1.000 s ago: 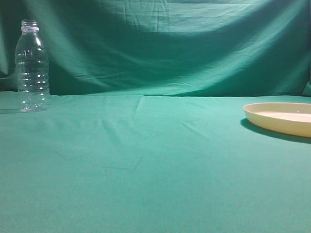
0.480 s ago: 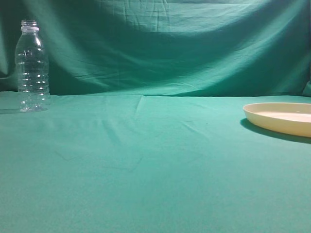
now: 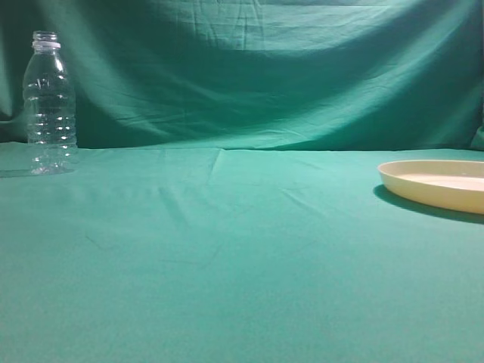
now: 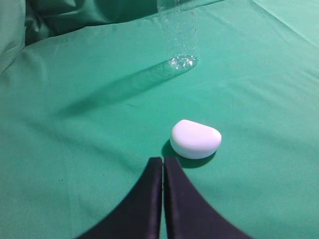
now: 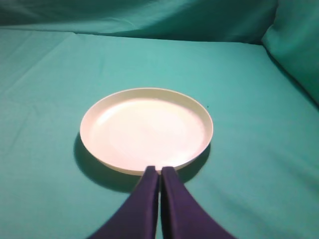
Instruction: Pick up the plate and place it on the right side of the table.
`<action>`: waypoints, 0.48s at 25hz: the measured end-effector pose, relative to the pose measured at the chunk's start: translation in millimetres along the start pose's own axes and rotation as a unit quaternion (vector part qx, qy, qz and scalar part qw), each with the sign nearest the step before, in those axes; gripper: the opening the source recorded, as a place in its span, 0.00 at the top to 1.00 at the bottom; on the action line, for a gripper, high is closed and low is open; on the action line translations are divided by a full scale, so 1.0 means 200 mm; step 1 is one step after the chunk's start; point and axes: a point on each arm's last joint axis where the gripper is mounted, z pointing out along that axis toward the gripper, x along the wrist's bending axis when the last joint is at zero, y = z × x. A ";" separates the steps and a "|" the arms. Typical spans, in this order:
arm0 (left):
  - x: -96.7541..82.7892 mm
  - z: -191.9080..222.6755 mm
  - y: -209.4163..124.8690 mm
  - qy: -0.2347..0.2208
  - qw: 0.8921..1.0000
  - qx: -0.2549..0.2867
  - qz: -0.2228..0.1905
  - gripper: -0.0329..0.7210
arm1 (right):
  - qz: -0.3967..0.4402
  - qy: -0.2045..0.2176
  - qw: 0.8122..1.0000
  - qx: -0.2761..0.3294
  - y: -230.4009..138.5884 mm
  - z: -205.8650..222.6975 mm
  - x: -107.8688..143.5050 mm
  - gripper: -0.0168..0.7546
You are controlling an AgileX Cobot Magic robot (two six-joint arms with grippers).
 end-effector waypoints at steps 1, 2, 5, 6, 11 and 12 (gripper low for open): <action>0.00 0.00 0.00 0.000 1.000 0.000 0.000 0.96 | 0.001 0.000 1.000 0.004 -0.02 0.01 0.00 0.98; 0.00 0.00 0.00 0.000 1.000 0.000 0.000 0.96 | 0.001 0.001 1.000 0.006 -0.04 0.02 0.00 0.98; 0.00 0.00 0.00 0.000 1.000 0.000 0.000 0.96 | 0.002 0.001 1.000 0.015 -0.07 0.03 0.00 0.98; 0.00 0.00 0.00 0.000 1.000 0.000 0.000 0.96 | 0.002 0.001 1.000 0.011 -0.07 0.03 0.00 0.98; 0.00 0.00 0.00 0.000 1.000 0.000 0.000 0.96 | -0.002 0.001 1.000 0.009 -0.07 0.03 0.00 0.98; 0.00 0.00 0.00 0.000 1.000 0.000 0.000 0.96 | -0.004 0.001 1.000 0.010 -0.07 0.03 0.00 0.98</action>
